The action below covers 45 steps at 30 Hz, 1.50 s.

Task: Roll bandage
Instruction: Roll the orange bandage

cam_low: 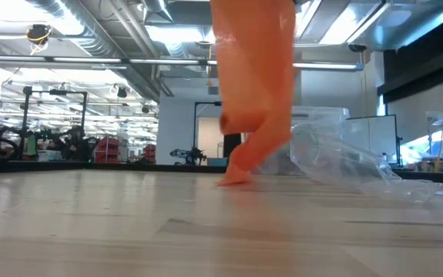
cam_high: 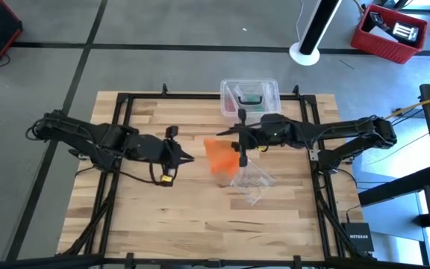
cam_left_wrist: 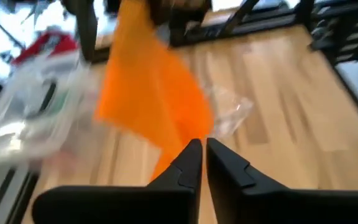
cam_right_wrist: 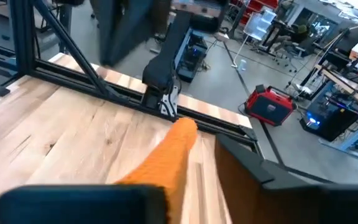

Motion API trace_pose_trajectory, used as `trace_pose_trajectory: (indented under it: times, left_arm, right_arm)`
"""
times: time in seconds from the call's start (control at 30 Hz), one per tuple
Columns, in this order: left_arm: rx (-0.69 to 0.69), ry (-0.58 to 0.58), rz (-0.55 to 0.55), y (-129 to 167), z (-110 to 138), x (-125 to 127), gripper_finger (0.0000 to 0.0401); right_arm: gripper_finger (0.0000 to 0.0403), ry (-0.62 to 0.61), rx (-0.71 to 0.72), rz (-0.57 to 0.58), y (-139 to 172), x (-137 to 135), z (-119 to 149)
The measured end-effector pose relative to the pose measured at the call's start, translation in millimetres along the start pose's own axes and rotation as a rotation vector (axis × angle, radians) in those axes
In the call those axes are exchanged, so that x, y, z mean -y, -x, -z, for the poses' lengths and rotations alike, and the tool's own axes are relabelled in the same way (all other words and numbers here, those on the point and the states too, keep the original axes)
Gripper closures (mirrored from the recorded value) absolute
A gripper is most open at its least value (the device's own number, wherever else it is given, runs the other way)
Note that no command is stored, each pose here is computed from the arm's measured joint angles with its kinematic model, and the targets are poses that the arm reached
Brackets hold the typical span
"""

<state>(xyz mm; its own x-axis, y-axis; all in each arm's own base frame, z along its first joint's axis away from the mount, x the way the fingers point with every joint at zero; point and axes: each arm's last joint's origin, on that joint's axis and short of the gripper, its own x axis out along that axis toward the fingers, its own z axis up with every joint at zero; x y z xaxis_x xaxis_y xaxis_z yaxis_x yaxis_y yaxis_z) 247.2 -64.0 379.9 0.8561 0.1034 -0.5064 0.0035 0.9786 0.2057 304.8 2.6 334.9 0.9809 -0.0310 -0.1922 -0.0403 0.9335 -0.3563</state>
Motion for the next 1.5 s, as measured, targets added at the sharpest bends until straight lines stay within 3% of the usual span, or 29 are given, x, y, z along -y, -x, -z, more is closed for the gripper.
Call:
trace_pose_trajectory:
  times: [0.23, 0.4, 0.7, 0.8, 1.07, 1.5]
  left_arm:
    - [-0.186, 0.078, -0.088, -11.0, 17.7, 2.3, 0.0324]
    - [-0.262, 0.084, -0.096, -42.5, 48.0, 16.0, 0.0298]
    - [-0.02, 0.169, -0.086, -106.0, 135.4, 37.7, 0.0304]
    - [0.003, 0.189, -0.099, -125.0, 156.5, 40.8, 0.0309]
    - [0.046, 0.184, -0.146, -161.9, 173.8, 49.6, 0.0313]
    - [0.136, 0.201, -0.143, -163.7, 166.2, 50.0, 0.0313]
  right_arm:
    - [0.0241, -0.003, -0.015, -0.006, 0.0, -0.6, 1.5]
    - [0.0229, -0.002, -0.022, -0.009, 0.0, -0.8, 2.1]
    - [0.0229, -0.002, -0.023, -0.01, 0.0, -0.9, 2.2]
    - [0.0229, -0.002, -0.023, -0.01, 0.0, -0.9, 2.2]
    - [0.0229, -0.002, -0.029, -0.012, 0.0, -1.1, 2.8]
    - [0.0229, -0.001, -0.049, -0.02, 0.1, -1.9, 4.8]
